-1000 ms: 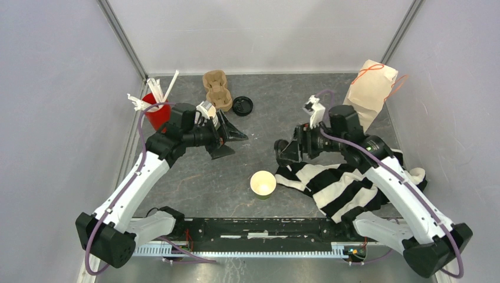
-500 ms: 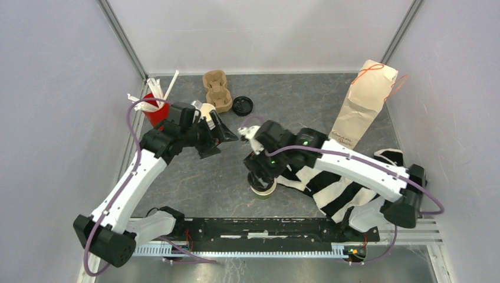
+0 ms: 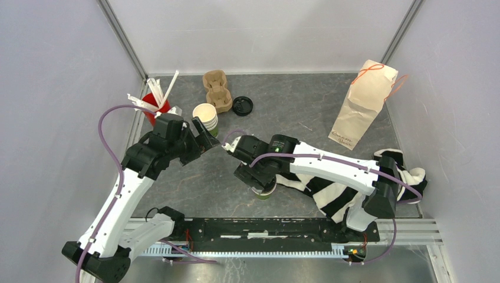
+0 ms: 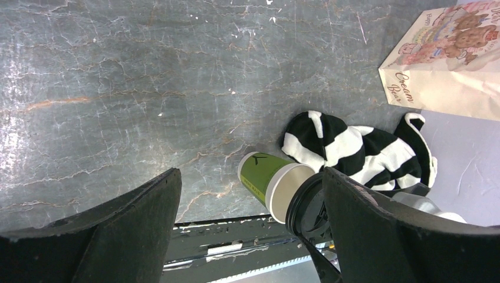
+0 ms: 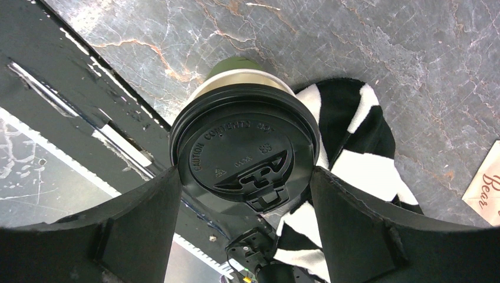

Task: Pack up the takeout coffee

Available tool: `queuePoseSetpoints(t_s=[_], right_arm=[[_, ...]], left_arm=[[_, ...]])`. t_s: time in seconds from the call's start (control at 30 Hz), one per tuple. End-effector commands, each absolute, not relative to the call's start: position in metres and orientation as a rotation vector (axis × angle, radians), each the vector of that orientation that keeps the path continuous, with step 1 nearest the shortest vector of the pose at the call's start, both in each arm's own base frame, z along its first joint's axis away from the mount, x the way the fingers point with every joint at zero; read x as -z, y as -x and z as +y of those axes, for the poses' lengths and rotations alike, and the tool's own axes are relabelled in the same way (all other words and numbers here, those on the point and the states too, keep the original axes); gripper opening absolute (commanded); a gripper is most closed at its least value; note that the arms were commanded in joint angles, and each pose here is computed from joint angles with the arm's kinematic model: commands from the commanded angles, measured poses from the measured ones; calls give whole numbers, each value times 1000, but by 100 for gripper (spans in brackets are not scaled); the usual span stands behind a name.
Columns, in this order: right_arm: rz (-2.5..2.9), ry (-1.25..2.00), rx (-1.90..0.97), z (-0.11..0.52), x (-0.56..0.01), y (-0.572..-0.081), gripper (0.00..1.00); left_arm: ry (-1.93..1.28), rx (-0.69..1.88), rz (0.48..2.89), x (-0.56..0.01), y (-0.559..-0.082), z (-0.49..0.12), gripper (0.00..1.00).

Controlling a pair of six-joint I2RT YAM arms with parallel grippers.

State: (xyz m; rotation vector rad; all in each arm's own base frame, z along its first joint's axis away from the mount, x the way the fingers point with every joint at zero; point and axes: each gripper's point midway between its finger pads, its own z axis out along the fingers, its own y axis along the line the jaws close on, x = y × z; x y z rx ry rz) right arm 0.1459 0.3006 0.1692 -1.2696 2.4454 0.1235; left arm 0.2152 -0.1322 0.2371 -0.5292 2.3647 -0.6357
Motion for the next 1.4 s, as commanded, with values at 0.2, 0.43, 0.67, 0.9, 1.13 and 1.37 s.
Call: queuePoseSetpoints(t_s=[0.2,0.43,0.67,0.9,1.13,1.37], right_arm=[[2435,1286,-31,296,-158,-155,84],[2425,1317,19,292,-150,-159,84],[2441,1334,-50,299,-147,-152,84],[2442,1339,-43,299,-144,-153,85],[2455,1336,-47,300,-142,-151,85],[2463,1332,-64,303,-142,-150,85]], left_arm=[[461,608,2329,-245,-220,-129,94],[430,625,2341,-245,-223,-134,94],[425,638,2339,-245,-223,-136,95],[405,642,2351,-244,-224,-138,95],[391,642,2351,-245,-223,-138,95],[367,636,2360,-245,-222,-138,95]])
